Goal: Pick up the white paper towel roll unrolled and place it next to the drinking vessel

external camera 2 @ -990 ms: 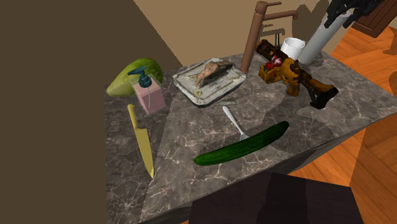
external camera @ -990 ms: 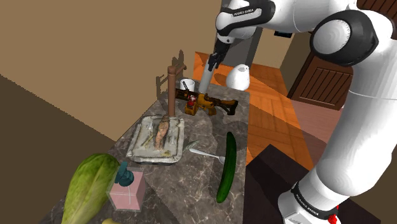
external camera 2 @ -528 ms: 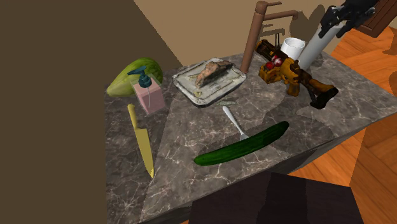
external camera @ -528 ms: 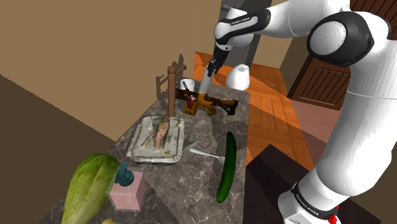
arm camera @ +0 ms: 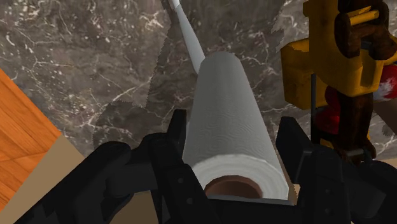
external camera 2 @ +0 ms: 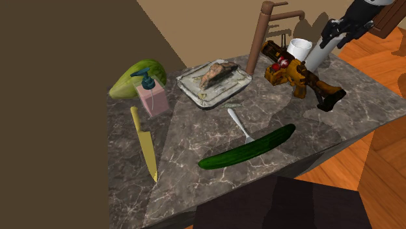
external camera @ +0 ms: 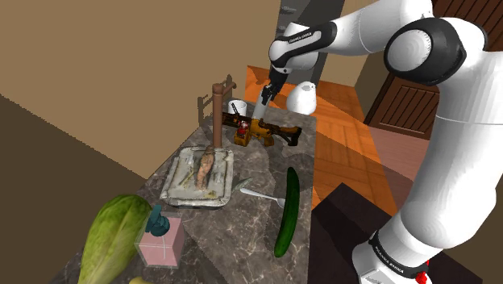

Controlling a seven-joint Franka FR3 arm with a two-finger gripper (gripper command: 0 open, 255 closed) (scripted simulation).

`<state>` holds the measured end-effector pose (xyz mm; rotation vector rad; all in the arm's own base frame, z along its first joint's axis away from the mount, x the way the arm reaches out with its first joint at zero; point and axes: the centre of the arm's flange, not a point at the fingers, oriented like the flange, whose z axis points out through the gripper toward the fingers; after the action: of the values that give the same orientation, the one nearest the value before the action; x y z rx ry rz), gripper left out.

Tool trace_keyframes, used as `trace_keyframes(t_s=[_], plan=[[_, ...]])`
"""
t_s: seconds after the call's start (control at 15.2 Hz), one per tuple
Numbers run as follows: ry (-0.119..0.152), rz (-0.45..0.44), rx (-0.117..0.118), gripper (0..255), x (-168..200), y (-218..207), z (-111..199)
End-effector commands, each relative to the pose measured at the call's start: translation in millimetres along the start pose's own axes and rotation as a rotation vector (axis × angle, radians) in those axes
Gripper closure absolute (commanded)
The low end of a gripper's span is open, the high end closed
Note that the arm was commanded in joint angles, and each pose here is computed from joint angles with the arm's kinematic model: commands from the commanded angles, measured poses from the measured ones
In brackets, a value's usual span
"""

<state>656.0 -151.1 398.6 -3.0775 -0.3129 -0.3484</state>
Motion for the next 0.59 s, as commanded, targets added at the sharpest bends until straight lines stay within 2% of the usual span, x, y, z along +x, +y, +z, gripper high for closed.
trace_keyframes(t_s=[0.0, 0.33, 0.4, 0.53], plan=[[0.001, 0.000, 0.000, 255, -0.4, 0.2, 1.1], [0.001, 0.000, 0.000, 255, -0.4, 0.2, 1.1], [0.001, 0.000, 0.000, 0, -0.4, 0.2, 1.1], [0.001, 0.000, 0.000, 0, -0.4, 0.2, 1.1]])
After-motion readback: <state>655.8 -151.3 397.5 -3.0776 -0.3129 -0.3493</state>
